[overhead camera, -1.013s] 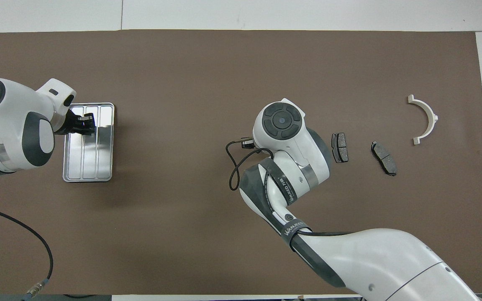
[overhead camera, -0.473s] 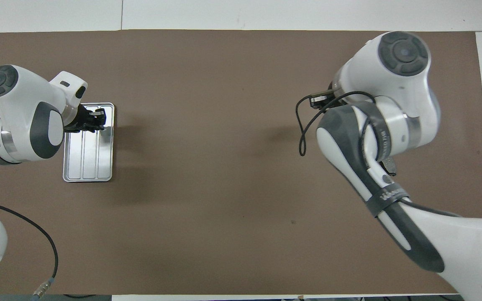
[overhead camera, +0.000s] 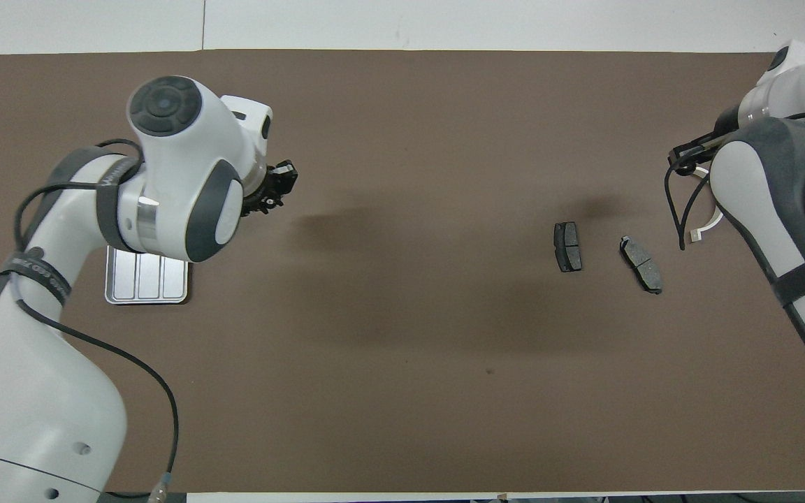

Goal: Place bearing gear from tray to pile
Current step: 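Carry the second bearing to center with the left gripper while the right withdraws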

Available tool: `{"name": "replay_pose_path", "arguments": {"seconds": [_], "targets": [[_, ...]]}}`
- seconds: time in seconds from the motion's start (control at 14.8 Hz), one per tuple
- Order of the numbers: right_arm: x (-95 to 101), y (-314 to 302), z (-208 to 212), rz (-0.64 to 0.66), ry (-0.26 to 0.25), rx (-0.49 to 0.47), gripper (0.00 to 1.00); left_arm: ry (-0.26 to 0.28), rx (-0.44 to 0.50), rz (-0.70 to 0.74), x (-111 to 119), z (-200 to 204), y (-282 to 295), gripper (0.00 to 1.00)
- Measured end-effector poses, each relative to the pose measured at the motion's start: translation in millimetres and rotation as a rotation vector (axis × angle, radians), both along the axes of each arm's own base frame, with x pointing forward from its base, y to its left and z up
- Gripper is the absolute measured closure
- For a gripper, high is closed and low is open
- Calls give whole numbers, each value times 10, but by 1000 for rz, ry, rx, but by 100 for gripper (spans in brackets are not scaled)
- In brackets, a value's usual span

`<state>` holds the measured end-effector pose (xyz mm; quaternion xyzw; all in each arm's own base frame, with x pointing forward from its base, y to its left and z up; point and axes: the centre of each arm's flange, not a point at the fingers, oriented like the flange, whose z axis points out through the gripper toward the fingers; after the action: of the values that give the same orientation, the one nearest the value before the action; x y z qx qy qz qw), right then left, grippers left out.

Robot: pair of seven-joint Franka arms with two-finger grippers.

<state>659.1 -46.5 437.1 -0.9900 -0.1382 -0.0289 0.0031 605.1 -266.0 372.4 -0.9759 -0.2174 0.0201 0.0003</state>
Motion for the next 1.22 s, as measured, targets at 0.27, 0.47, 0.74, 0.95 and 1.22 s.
{"name": "replay_pose_path", "arguments": {"seconds": [0.27, 0.47, 0.74, 0.95, 1.22], "targets": [[-43, -98, -243, -6, 28, 2, 66, -11, 0, 22, -373, -25, -971, 76], [-55, -90, -566, -6, 5, 0, 66, -34, -38, 28, -440, -27, -1451, 76], [-71, -89, -909, -7, 5, 0, 66, -30, -21, 46, -523, -444, -1719, 76], [-83, -100, -1039, -8, 6, 0, 66, -33, -15, 52, -566, -624, -1833, 76], [-112, -143, -1254, -3, 7, 0, 66, -46, -22, 62, -532, -586, -1828, 76]]}}
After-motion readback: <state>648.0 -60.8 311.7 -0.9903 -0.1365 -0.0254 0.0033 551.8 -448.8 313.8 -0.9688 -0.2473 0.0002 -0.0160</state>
